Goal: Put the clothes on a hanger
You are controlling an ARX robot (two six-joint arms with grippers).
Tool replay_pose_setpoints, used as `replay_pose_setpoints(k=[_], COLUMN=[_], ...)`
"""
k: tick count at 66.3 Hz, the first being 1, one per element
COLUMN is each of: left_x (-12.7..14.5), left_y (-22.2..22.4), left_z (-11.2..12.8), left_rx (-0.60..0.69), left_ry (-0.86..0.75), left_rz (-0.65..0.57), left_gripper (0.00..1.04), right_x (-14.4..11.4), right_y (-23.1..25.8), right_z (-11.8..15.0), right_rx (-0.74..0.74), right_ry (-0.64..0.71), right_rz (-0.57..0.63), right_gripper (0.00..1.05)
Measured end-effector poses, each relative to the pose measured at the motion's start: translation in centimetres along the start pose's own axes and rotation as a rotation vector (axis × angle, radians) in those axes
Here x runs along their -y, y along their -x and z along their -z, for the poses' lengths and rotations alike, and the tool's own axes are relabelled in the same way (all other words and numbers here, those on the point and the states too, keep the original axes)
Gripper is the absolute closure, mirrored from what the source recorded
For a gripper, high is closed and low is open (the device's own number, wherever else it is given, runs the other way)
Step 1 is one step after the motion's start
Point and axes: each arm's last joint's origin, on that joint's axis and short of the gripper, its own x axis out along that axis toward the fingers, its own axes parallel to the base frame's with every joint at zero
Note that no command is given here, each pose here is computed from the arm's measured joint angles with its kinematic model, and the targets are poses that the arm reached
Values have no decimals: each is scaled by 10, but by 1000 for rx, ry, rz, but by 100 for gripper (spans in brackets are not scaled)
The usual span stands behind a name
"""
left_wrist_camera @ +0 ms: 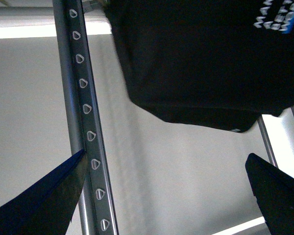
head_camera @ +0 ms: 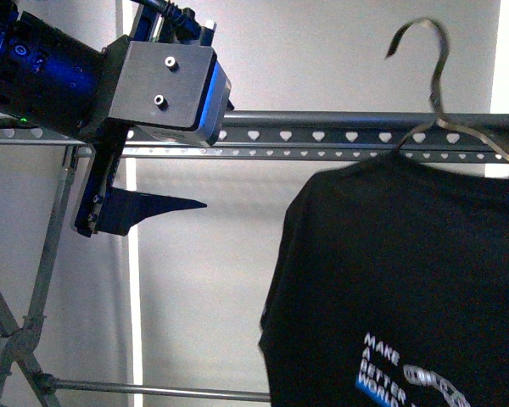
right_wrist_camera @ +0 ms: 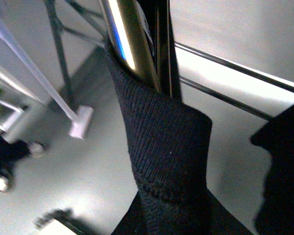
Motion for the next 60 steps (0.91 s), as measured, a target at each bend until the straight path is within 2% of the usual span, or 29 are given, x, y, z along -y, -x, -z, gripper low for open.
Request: replay_pose_setpoints(k=[4, 5, 12, 27, 47, 60], left_x=[0, 0, 0, 0, 0, 0], left_y=[0, 0, 0, 0, 0, 0], left_z=[0, 0, 0, 0, 0, 0], left_rx=[0, 0, 0, 0, 0, 0], left_ry=[0, 0, 0, 0, 0, 0], left_rz=[0, 0, 0, 0, 0, 0], left_gripper=[7, 7, 7, 7, 7, 7], right_x=[3, 5, 11, 13, 0, -8], right_y=[4, 6, 7, -13, -28, -29], right_z=[-6, -10, -20, -26, -42, -27], right_rx=[35, 53, 101, 99, 99, 99], right_ry=[-84, -140, -262, -425, -432, -436], right_rz=[-26, -34, -37, -74, -49, -55], right_gripper=[97, 97, 97, 97, 97, 97])
